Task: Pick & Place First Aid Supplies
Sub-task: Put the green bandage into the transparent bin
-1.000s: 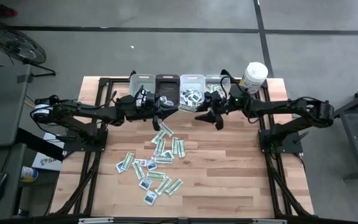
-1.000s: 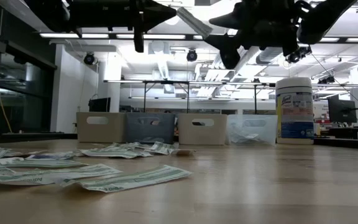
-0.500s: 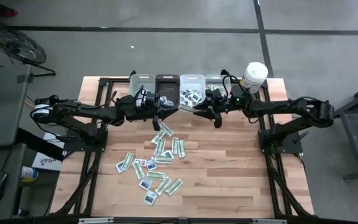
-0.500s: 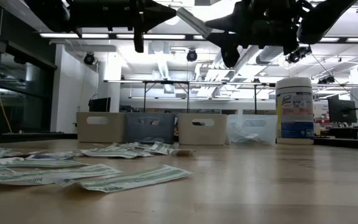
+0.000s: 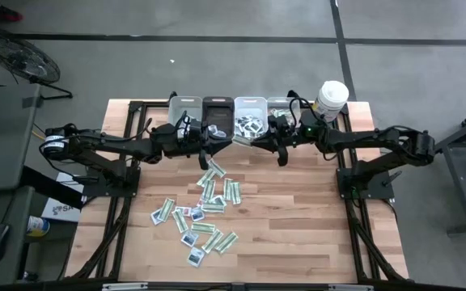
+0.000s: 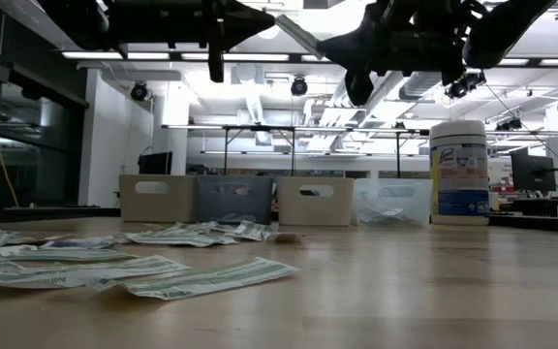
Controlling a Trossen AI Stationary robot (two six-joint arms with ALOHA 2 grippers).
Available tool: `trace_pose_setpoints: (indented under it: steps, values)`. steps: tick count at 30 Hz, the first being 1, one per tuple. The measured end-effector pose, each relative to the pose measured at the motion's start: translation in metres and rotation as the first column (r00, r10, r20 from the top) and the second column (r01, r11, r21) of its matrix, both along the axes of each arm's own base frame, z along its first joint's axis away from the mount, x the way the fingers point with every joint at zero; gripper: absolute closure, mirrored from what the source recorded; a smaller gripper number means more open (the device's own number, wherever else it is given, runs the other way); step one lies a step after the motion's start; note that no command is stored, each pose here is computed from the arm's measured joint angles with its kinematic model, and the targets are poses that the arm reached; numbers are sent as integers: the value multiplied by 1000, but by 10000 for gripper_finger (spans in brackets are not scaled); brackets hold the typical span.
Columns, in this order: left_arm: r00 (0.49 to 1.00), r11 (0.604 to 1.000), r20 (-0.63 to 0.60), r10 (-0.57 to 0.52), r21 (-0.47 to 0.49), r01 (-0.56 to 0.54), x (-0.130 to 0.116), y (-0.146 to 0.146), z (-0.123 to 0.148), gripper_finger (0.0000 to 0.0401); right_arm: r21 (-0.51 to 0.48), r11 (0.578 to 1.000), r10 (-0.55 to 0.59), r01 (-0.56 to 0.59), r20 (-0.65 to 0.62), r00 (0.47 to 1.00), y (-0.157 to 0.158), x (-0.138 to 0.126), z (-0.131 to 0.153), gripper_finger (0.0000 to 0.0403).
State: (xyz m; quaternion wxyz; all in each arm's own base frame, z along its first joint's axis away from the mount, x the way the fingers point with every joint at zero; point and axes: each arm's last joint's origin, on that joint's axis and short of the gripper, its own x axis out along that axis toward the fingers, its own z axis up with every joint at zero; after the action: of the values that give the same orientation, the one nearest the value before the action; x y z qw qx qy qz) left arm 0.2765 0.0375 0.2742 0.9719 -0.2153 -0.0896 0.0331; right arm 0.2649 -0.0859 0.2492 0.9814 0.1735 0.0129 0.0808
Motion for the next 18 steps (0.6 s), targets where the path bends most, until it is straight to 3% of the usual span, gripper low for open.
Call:
trace_pose_setpoints:
  steps: [5, 10, 18]
  values:
    - [1000, 1000, 0, 25, 1, -25, 0, 1, 0, 399, 11, 1000, 2, -2, -2, 1000, 0, 0, 0, 401]
    - [999, 998, -6, 36, 60, -35, 0, 0, 0, 384, 14, 1000, 3, -3, -2, 1000, 0, 0, 0, 402]
    - [999, 990, -20, 51, 132, -48, 0, 1, -1, 285, 35, 999, -8, 8, -7, 1000, -2, -1, 0, 402]
